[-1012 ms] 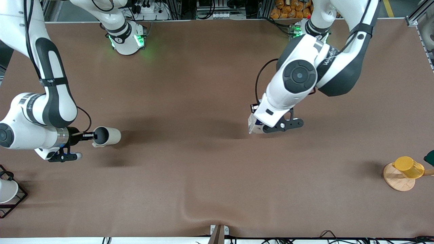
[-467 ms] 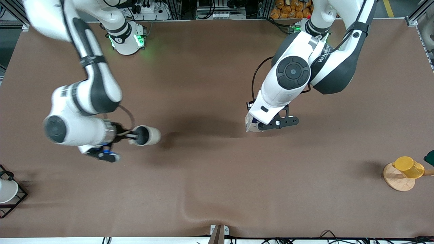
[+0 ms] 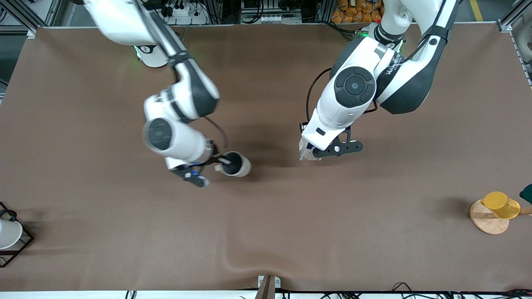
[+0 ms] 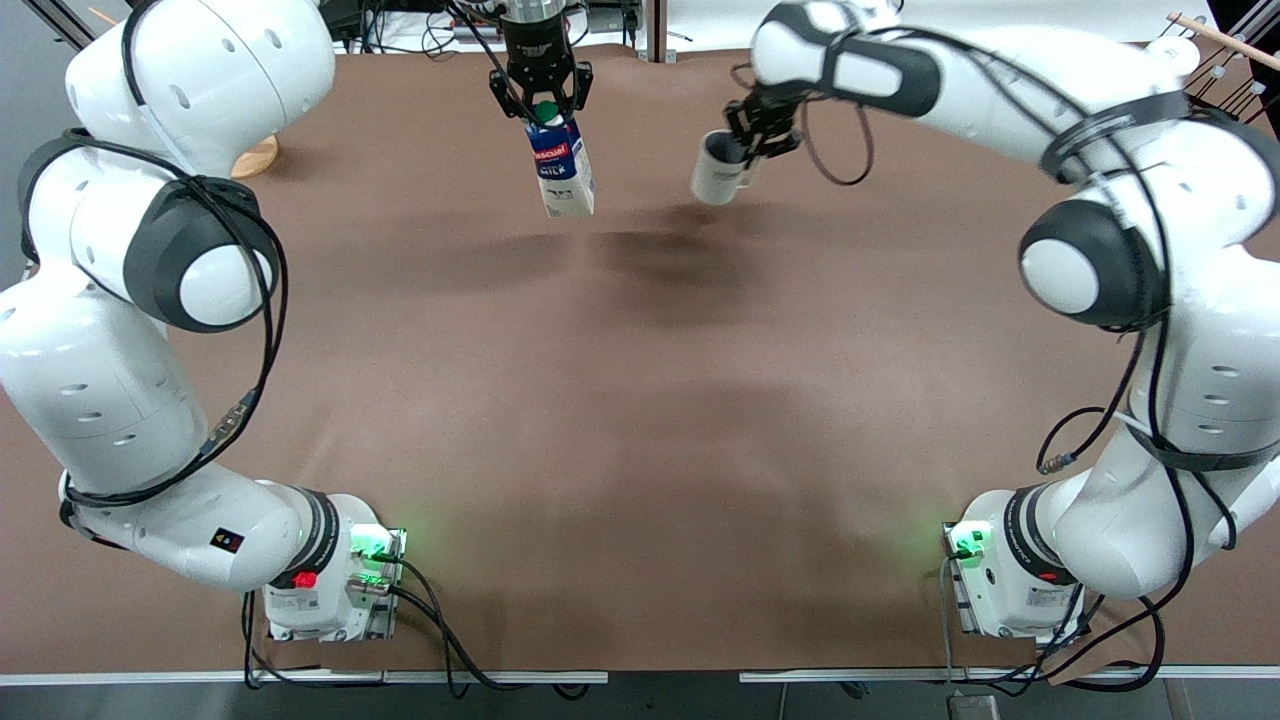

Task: Place milk next to cup
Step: 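Carry the mug with the right gripper while the left gripper carries the milk, then release the mug with the right gripper while the left gripper moves the milk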

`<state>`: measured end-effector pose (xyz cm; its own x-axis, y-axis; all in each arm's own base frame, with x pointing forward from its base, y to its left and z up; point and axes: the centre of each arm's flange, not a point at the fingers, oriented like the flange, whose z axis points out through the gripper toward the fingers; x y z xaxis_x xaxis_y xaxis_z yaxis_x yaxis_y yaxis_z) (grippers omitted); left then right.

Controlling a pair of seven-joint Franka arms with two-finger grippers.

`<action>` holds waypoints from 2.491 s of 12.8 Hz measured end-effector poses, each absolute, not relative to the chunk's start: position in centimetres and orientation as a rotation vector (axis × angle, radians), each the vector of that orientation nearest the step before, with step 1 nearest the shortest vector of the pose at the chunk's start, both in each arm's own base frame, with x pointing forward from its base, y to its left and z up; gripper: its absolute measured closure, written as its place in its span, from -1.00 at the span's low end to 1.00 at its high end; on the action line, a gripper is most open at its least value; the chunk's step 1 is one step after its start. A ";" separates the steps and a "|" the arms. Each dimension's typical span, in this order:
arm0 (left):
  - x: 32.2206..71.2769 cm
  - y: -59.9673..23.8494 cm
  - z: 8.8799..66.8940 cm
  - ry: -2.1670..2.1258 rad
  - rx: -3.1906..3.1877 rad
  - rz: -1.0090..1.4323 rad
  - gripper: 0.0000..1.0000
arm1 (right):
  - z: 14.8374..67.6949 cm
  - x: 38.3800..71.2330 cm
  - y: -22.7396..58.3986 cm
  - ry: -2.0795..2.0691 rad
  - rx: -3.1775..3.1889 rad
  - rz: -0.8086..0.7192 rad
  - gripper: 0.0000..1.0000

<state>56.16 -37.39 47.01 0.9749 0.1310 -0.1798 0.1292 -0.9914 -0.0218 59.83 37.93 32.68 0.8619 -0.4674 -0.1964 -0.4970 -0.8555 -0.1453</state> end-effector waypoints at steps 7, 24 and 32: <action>56.5 -36.5 48.7 -0.230 -3.123 0.248 0.28 | 26.9 58.1 46.0 0.874 -2.817 0.107 0.93; 56.3 -36.7 48.8 -0.221 -3.124 0.249 0.28 | 42.8 68.1 21.1 0.438 -3.025 0.293 -1.00; 46.4 -49.1 47.5 0.107 -3.103 0.269 0.28 | 46.4 69.3 -6.2 0.029 -3.041 0.200 -1.00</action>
